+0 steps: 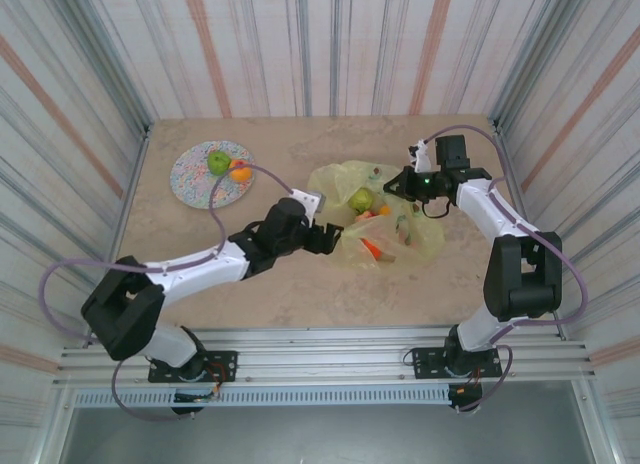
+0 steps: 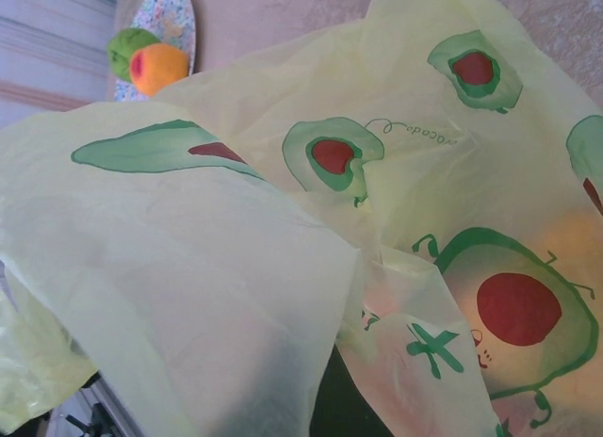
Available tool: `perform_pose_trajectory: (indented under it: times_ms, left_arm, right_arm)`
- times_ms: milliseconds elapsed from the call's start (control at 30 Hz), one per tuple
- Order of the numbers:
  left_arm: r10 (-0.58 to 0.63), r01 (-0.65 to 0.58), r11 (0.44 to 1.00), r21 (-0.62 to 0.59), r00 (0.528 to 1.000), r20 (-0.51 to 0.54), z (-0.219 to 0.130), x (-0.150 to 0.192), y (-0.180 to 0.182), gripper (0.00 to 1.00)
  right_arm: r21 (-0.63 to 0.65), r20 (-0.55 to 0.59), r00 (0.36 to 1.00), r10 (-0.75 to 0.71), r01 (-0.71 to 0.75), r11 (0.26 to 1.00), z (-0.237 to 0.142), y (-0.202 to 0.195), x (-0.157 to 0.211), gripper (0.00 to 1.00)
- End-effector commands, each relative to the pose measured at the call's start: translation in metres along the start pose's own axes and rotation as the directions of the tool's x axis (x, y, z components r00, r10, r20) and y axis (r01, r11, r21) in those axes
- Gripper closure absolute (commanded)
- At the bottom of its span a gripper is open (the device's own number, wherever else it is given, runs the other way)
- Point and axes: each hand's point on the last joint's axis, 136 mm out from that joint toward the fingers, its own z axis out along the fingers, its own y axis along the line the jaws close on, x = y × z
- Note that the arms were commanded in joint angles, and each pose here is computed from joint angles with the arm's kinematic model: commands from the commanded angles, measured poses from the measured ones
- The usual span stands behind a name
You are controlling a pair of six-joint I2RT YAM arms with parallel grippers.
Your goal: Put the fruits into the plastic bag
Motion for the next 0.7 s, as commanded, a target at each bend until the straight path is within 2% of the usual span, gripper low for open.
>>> perform_pose_trajectory:
  times_ms: [0, 233, 333, 467, 667]
  left_arm:
    - [0.049, -0.048, 0.995, 0.09, 0.999, -0.003, -0.021, -0.001, -0.011, 0.11]
    - [-0.002, 0.001, 1.0, 0.005, 0.993, 0.116, -0.065, -0.03, 0.031, 0.11]
    - [-0.042, 0.06, 0.994, -0.094, 0.983, 0.178, -0.086, -0.046, 0.061, 0.11]
    - [-0.127, 0.195, 0.947, -0.255, 0.957, 0.261, -0.114, -0.059, 0.114, 0.09]
    - [-0.234, 0.366, 0.881, -0.299, 0.888, 0.397, -0.135, -0.069, 0.169, 0.08]
  right_arm:
    - [0.0, -0.004, 1.0, 0.0, 0.0, 1.0, -0.001, -0.004, 0.004, 1.0]
    - [-0.002, -0.003, 1.0, 0.003, -0.004, 1.0, 0.0, -0.006, 0.006, 1.0]
    - [-0.004, 0.0, 1.0, 0.002, -0.002, 1.0, -0.001, -0.005, 0.005, 1.0]
    - [-0.01, 0.01, 1.0, -0.002, 0.002, 1.0, -0.004, -0.001, 0.003, 1.0]
    - [-0.019, 0.019, 1.0, -0.018, 0.018, 1.0, -0.007, 0.01, 0.005, 1.0]
